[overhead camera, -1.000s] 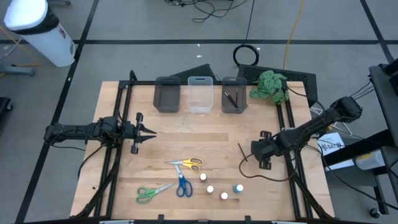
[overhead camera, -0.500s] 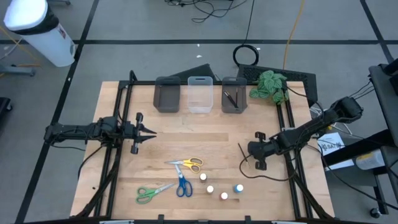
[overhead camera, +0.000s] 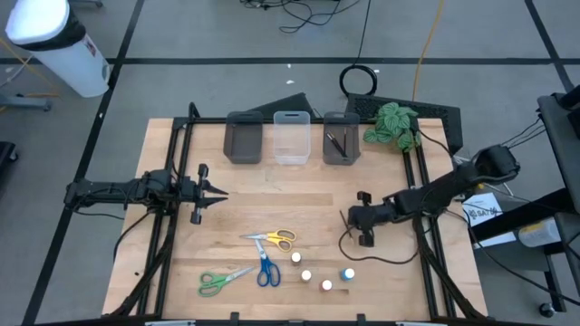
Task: Pick & Place Paint Supplies
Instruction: Put the black paintbrush into the right black bin
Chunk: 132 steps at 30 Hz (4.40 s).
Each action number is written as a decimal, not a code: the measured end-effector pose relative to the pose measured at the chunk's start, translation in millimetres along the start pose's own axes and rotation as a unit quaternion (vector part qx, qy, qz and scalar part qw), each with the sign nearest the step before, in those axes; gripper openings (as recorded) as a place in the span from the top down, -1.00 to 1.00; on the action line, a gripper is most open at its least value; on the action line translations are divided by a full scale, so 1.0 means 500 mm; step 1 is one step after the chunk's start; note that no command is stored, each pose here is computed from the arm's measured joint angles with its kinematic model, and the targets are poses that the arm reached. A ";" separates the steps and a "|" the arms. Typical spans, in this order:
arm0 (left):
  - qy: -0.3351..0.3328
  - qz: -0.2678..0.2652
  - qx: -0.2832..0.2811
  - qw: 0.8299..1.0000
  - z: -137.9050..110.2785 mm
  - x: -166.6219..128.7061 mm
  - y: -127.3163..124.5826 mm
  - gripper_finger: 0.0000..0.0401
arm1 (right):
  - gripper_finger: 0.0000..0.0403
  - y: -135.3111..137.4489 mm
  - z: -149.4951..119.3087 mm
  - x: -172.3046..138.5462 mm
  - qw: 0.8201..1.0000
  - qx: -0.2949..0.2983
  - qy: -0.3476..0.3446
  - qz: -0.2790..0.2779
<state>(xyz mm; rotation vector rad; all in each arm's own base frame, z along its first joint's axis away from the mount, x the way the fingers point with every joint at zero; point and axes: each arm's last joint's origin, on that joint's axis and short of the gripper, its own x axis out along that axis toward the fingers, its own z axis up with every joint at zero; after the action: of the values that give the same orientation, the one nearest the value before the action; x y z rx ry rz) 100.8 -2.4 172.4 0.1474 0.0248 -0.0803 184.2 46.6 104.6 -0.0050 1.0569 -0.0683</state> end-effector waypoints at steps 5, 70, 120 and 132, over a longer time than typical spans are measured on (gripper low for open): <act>0.000 0.000 0.000 1.000 0.000 0.000 0.000 0.64 | 1.00 -0.025 0.033 0.016 0.997 0.006 -0.069 -0.025; 0.000 0.000 0.000 1.000 0.000 0.000 0.000 0.64 | 1.00 -0.077 0.024 0.094 0.999 0.002 -0.028 -0.016; 0.000 0.000 0.000 1.000 0.000 0.000 0.000 0.64 | 0.45 -0.033 -0.088 -0.090 0.967 0.155 0.199 -0.026; 0.000 0.000 0.000 1.000 0.000 0.000 0.000 0.64 | 0.97 -0.012 -0.092 -0.059 0.963 0.138 0.230 -0.002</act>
<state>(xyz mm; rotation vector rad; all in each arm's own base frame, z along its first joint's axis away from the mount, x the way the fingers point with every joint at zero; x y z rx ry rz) 100.8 -2.4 172.3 0.1475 0.0256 -0.0808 129.4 43.6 107.9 0.2734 1.5055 -0.2286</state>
